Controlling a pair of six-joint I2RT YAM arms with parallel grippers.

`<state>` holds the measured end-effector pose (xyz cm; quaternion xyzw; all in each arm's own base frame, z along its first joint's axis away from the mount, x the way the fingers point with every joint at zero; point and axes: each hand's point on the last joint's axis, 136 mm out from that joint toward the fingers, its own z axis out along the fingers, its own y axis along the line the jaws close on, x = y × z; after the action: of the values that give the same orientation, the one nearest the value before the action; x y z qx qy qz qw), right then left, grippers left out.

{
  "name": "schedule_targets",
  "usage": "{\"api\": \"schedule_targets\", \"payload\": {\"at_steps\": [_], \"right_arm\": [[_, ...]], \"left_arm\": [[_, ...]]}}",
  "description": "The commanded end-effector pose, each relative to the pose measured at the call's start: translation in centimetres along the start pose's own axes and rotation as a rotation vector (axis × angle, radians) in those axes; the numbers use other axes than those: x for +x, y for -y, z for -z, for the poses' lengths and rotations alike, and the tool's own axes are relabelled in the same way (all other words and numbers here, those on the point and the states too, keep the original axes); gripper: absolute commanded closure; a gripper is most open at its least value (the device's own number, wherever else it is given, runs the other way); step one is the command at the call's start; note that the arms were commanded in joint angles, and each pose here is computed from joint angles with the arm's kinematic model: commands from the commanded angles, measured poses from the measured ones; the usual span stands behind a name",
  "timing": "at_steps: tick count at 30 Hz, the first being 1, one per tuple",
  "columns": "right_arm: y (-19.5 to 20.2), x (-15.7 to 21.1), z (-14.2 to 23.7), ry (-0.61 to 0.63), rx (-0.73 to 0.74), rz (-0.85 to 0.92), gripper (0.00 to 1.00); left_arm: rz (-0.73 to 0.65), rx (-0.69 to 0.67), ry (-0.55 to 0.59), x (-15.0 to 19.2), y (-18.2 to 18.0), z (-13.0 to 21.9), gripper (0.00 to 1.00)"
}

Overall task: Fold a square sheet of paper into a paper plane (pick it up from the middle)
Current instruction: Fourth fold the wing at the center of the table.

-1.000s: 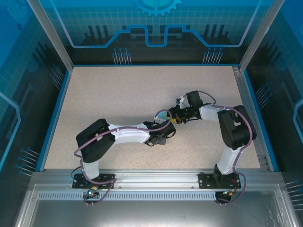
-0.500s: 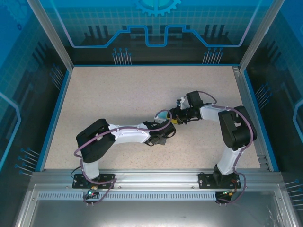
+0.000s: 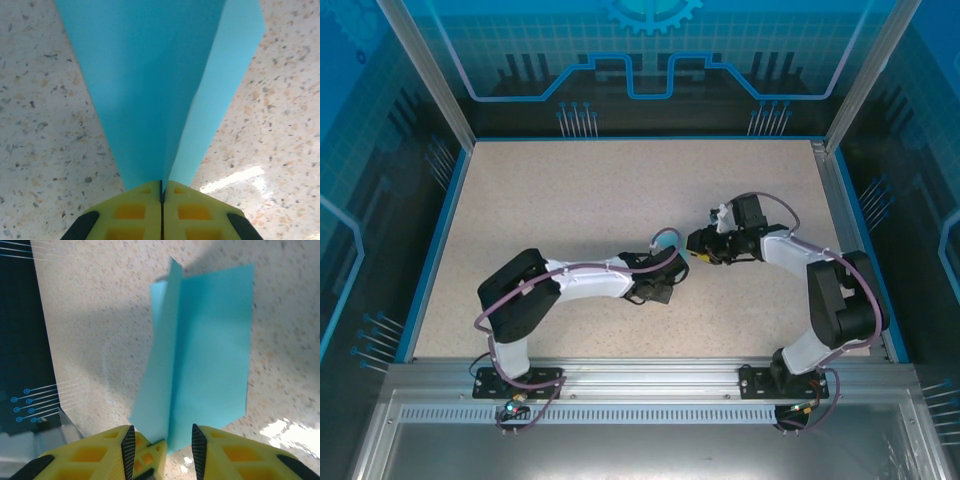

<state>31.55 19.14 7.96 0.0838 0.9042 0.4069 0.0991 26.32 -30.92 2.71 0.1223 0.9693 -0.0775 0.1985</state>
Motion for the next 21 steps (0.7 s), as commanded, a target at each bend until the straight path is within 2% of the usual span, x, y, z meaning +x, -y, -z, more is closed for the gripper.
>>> {"api": "schedule_targets", "payload": {"at_steps": [1,11,21], "right_arm": [[0.6,0.8,0.4,0.012,0.015,0.0,0.65],[-0.2,2.4,-0.9,0.005,0.025,0.032,0.71],[-2.8,3.0,-3.4,-0.049,0.003,0.088,0.78]], "left_arm": [[0.005,0.162,0.008,-1.2,1.0,1.2,0.92],[0.105,0.399,-0.036,-1.2,0.2,1.0,0.91],[0.155,0.476,-0.08,-0.9,-0.3,0.4,0.91]]}}
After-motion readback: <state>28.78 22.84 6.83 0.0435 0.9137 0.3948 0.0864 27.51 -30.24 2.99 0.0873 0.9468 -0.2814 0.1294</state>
